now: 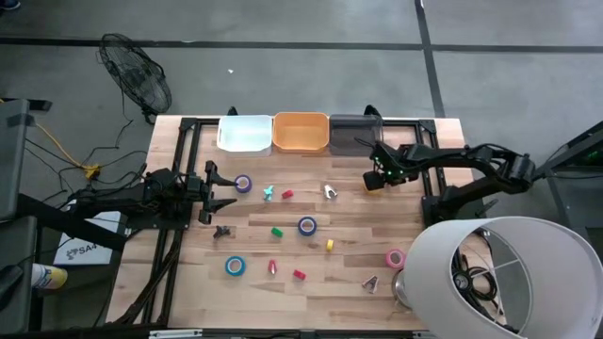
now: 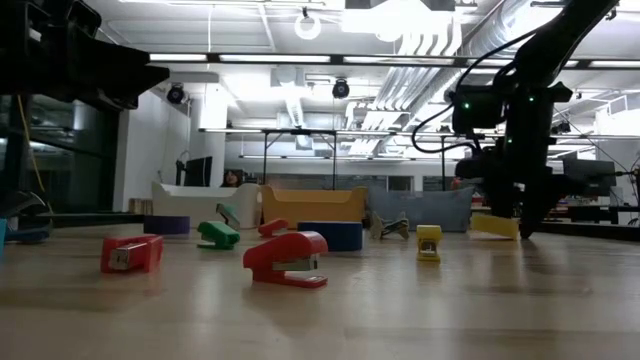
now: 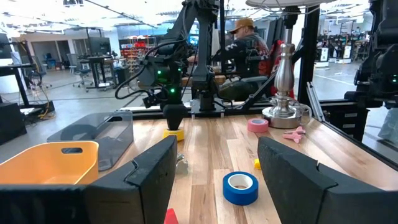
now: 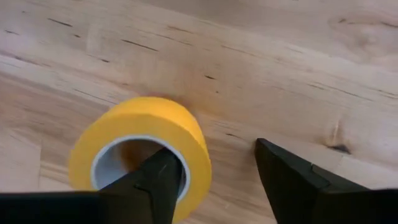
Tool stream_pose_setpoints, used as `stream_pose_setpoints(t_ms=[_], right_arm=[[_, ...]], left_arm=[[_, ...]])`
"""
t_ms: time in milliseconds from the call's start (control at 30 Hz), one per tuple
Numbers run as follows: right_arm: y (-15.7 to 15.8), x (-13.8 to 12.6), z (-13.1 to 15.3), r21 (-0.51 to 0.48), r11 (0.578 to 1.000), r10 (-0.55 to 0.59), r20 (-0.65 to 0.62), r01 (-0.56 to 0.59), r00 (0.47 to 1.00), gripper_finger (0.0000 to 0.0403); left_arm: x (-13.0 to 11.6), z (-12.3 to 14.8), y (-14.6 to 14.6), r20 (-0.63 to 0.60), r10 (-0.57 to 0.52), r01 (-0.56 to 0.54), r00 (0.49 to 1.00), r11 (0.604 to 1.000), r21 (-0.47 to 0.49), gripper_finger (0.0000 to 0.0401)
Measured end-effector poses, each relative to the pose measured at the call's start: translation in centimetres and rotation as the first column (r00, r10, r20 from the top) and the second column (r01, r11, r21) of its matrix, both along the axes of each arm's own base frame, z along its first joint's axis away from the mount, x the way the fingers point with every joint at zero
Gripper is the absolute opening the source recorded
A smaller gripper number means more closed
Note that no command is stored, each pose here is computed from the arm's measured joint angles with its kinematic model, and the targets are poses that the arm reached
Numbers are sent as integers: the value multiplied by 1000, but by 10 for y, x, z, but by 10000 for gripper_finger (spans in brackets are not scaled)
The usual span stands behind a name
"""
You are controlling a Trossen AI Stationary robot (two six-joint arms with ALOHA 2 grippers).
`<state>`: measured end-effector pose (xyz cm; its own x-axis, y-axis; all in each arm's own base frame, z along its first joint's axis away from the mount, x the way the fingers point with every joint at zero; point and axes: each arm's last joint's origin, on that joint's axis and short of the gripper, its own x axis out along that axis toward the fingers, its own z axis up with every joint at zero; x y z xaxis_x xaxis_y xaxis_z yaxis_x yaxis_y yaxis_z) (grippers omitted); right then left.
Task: Pick and place Stapler, Stapler remover, tape
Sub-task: Put the yellow tape into the gray bin
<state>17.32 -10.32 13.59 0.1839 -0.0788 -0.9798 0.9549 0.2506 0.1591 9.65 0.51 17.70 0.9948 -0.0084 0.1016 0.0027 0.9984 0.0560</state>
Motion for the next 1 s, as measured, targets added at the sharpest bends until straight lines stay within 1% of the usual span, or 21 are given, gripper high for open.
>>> stream_pose_setpoints(t_ms=[300,567,733,867,1000], right_arm=[[0,0,0,19,1000,7,8,-7,1000,114],[0,0,0,19,999,29,16,-29,999,38],[-4,7,8,-9,999,47,52,-47,998,33],[-12,19,25,-78,995,65,91,-58,994,41],[-22,32,47,-184,981,87,119,-64,989,43]], left_arm=[[0,0,0,0,0,0,1000,1000,0,221],[0,0,0,1,0,0,1000,1000,0,221],[0,0,0,0,0,0,1000,1000,0,221],[0,0,0,1,0,0,1000,1000,0,221],[0,0,0,1,0,0,1000,1000,0,221]])
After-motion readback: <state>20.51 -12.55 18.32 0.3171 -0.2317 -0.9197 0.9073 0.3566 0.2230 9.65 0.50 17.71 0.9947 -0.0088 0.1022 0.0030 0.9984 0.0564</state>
